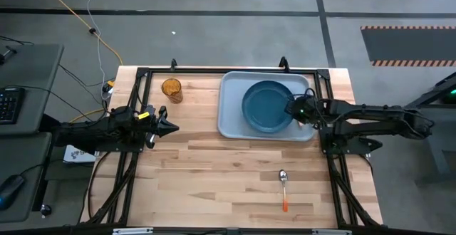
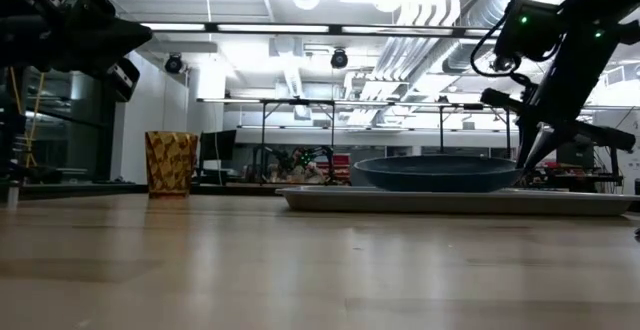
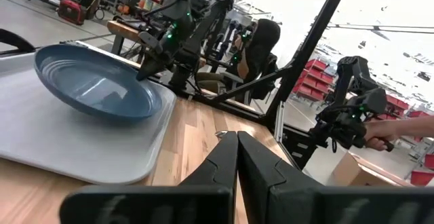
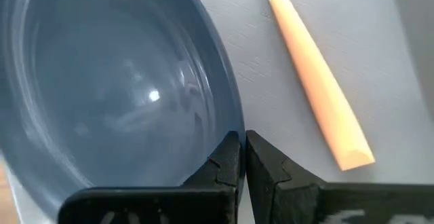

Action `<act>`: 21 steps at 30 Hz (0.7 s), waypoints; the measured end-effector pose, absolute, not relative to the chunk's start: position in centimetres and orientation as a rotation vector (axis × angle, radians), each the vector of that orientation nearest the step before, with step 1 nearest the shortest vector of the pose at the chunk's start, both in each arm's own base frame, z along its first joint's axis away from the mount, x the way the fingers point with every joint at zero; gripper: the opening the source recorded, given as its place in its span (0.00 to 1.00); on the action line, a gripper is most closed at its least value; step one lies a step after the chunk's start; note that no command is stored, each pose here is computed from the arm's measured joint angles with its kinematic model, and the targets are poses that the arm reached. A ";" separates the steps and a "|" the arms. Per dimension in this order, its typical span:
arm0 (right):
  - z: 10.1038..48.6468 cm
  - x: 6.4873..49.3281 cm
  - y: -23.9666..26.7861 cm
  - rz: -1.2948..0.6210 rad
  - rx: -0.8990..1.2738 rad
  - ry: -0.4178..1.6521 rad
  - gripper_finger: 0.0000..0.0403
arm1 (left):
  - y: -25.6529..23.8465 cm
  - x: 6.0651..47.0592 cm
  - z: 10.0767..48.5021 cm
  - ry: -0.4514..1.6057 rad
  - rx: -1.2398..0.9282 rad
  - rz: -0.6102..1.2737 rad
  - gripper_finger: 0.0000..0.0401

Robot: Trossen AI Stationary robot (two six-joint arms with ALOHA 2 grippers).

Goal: Pick and place plate/cup/fork/spoon on tray
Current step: Put the blue plate on the blue tray to the left of the orange fork

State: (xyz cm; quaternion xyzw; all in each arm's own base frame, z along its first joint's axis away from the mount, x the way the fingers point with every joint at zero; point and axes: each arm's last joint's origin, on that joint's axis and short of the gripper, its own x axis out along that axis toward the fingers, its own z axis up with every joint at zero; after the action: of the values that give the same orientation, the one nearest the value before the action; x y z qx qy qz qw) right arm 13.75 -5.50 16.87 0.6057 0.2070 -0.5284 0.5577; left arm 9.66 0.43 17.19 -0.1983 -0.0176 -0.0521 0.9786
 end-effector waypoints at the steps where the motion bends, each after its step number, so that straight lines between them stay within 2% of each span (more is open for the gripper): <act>1: 16.7 13.9 -5.6 -1.249 1.435 0.496 0.00 | 0.4 9.7 17.2 -0.035 -0.400 -0.105 0.00; 21: 14.7 16.0 -7.2 -1.251 1.494 0.530 0.00 | 0.4 9.7 17.2 -0.035 -0.400 -0.105 0.00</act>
State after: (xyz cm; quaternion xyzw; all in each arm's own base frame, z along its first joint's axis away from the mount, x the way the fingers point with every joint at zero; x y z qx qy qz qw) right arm 15.96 -7.23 14.70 0.6263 0.2224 -0.5245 0.5322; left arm 9.66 0.43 17.18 -0.1984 -0.0174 -0.0521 0.9786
